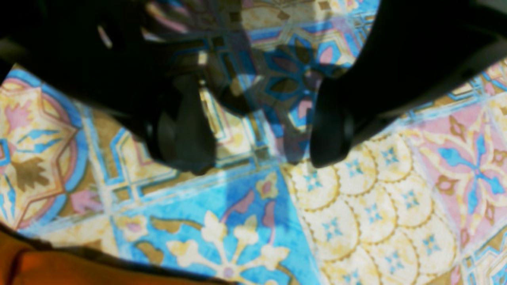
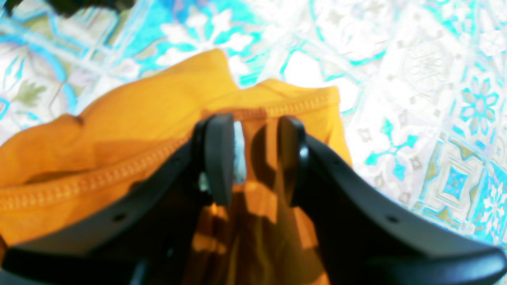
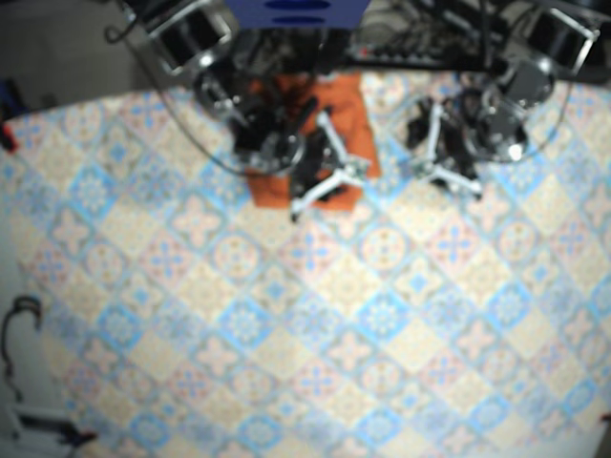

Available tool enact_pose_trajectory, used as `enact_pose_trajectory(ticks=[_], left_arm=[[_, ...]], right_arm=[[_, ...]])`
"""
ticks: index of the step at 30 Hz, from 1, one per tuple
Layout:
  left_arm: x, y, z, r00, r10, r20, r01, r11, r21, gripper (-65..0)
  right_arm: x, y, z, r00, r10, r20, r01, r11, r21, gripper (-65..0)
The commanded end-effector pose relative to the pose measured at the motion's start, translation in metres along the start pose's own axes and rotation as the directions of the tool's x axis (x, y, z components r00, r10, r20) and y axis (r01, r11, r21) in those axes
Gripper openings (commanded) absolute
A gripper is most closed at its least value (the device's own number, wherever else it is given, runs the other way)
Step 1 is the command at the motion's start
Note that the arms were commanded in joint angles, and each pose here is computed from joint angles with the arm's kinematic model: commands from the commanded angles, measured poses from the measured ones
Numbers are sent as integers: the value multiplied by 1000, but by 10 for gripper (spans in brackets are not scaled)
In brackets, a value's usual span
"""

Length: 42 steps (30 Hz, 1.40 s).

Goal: Fold the T-shirt properly
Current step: 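Press down on the folded shirt with the right gripper, then withdraw the right gripper and move the left gripper over the bundle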

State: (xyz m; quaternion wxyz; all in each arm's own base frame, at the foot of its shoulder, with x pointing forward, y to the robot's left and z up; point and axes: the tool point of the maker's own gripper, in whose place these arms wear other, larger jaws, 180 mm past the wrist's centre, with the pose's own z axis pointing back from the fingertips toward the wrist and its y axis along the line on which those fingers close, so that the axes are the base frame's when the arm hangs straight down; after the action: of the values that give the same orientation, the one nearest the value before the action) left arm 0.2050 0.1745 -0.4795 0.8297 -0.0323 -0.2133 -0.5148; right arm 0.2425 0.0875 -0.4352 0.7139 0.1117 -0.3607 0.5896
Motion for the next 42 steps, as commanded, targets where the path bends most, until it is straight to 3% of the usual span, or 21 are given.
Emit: enact_pose_trajectory(ticks=[1,6,8,13,20,25,29,38,42], left_arm=[[-76,-1,10,944,-91,-318,92,996,-11,-240],[-77,-1,10,943,-92,-321,93,996,-11,-240],[-77,0,11,942,-92,-322,94,996,-10,-240],[-77,-1,11,944,-92,-318,94,996,-12,-240],[-72,-1,17,943,-127,-309,130,991,-12,-240],[-64,6,48,928,-233,-290,244,970,0,-244],[-58,13,71,904,-308,-298,325,946,9,-334],[1,23,96,885,-410,-223,438,894,93,-628],[16,15,94,863,-469,-189,488,870,72,-650]], right_arm=[[23,-10,2,998,-3,67,4,1000,-26,-458],[55,-31,27,990,45,137,-29,993,-115,-458],[60,-36,42,991,55,125,-36,988,-152,-458],[42,-57,75,996,93,-8,-92,966,-242,-458],[-15,-60,86,973,95,-212,-144,963,-229,-458],[-56,-61,101,959,0,-284,-75,964,-254,-458],[-69,-66,108,952,-39,-304,-50,959,-278,-458],[-79,-79,114,944,-78,-320,-28,949,-313,-458],[-96,-96,127,931,-139,-337,5,929,-370,-458]])
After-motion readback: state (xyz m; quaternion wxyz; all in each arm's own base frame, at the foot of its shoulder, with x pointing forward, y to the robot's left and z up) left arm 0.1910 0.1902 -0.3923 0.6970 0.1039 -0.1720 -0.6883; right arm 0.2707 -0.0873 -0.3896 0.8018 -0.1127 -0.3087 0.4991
